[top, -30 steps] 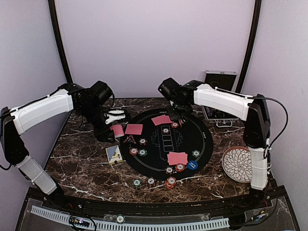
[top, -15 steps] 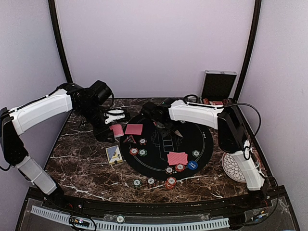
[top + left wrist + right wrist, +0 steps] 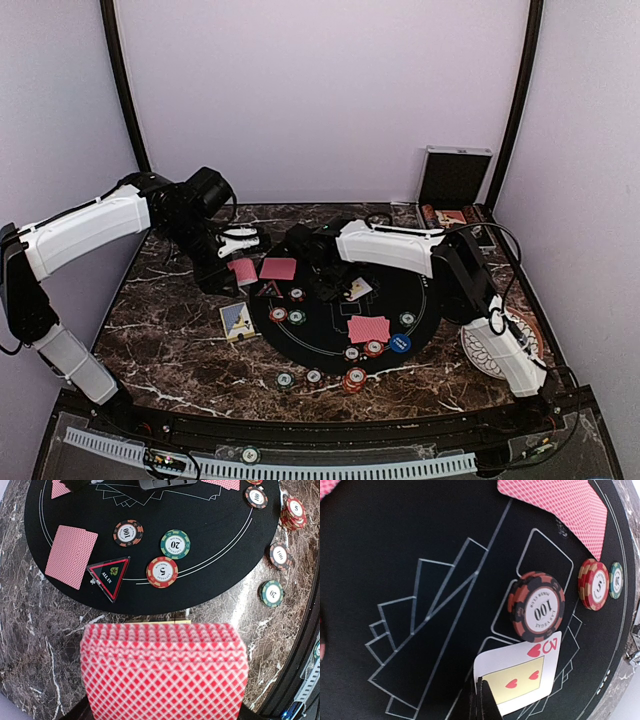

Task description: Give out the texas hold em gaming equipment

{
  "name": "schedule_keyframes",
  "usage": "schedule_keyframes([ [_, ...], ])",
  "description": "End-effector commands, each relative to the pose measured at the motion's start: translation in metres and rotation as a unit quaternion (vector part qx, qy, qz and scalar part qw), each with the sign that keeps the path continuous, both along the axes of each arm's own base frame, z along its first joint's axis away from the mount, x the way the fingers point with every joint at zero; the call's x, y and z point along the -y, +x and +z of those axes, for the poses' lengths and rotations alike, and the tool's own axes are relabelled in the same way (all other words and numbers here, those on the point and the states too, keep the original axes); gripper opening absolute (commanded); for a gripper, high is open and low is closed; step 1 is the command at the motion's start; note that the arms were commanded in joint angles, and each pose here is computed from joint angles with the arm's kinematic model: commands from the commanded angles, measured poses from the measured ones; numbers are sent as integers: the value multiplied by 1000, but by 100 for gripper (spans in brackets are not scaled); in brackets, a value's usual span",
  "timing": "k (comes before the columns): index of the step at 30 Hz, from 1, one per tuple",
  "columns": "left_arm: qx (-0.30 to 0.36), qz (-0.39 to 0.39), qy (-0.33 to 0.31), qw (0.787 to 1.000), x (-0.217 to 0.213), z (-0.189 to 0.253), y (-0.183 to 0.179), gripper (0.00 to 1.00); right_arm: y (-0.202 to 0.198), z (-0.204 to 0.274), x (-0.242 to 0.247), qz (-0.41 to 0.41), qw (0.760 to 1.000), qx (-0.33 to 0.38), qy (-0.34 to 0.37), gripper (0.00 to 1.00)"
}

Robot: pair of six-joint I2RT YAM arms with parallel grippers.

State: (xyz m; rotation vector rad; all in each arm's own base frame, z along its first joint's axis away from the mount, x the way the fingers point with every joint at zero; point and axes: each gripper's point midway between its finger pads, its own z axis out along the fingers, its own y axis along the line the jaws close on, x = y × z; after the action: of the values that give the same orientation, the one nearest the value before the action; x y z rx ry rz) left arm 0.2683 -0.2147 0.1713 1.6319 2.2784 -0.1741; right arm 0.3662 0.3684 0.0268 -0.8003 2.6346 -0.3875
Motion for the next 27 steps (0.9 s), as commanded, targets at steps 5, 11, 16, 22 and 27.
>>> schedule_keyframes([
  [5, 14, -4, -18, 1000, 0, 19, -2, 0, 9, -7, -17, -20, 998, -7, 51, 0],
  [11, 13, -5, -18, 1000, 0, 18, -2, 0, 32, -1, -13, -56, 995, 7, 87, 0],
  [16, 14, -5, -16, 1000, 0, 18, -1, 0, 48, 4, -16, -80, 988, 11, 128, 0],
  [22, 15, -5, -16, 1000, 0, 19, -1, 0, 37, -3, -28, -85, 980, -34, 179, 39],
  [27, 13, -6, -16, 1000, 1, 19, -1, 0, 25, -1, -44, -86, 965, -67, 238, 81],
])
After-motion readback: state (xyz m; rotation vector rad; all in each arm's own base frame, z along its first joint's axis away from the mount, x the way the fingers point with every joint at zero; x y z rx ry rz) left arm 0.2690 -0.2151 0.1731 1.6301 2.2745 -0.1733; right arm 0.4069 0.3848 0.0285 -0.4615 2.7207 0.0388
